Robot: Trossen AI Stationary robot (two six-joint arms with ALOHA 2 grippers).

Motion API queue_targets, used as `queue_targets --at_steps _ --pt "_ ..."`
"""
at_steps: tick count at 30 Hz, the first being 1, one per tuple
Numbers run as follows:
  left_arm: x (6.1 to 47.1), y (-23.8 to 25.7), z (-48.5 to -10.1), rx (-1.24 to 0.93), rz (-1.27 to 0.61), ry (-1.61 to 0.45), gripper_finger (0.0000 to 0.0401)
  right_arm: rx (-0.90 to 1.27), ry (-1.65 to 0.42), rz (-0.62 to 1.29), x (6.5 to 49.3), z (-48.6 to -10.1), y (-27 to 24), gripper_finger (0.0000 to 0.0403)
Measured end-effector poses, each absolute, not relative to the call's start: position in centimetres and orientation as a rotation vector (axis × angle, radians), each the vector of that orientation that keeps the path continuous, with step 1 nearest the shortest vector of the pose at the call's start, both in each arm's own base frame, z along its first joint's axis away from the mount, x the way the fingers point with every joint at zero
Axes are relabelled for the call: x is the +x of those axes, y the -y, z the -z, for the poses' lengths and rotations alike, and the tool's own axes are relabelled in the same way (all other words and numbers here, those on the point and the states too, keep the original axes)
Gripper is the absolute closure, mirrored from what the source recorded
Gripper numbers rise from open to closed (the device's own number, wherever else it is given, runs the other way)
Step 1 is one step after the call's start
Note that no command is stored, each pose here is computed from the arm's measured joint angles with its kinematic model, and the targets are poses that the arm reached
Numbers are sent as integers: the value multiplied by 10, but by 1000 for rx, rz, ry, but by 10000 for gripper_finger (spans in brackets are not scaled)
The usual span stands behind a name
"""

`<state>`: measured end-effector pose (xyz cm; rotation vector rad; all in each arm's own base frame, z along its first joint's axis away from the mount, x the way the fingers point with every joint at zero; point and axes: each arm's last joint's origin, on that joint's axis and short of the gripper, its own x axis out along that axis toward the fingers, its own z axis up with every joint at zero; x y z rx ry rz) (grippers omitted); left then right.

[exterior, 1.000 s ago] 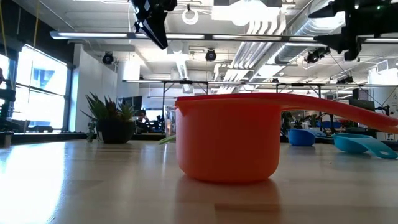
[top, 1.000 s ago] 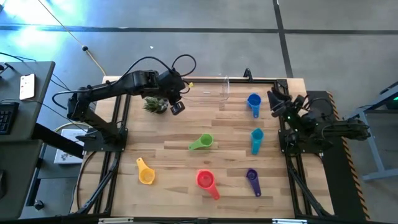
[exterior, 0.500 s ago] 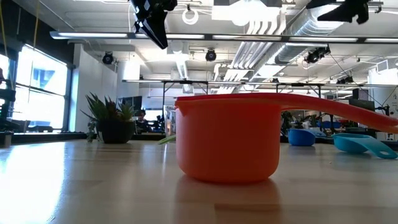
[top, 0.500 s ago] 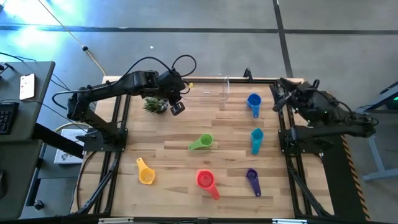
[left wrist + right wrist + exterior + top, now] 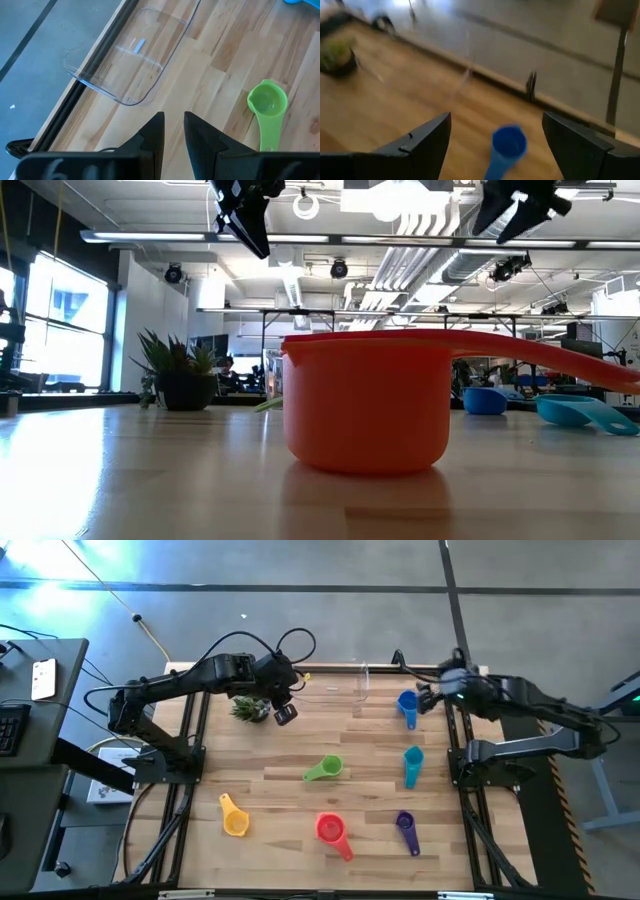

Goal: Nest measuring cups in basket
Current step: Stack the blue measuring cup into the red measuring cup

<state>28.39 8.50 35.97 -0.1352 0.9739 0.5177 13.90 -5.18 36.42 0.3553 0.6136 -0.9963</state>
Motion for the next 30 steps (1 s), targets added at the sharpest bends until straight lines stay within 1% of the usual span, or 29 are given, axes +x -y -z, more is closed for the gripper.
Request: queue_targets --at_steps 4,8,14,23,30 --pt "284 -85 -360 -135 -518 -974 339 436 -794 913 153 -349 71 98" --pt "284 -85 -360 -135 -518 -974 339 485 -917 810 167 -336 86 98" --pt "284 -85 -360 -136 -518 -974 339 493 -1053 810 184 -314 109 98" --pt "284 -85 -360 -136 -518 -974 339 511 -1282 826 209 -268 144 98" --pt "284 -85 -360 -136 -518 -974 339 522 -1401 796 223 -238 160 98"
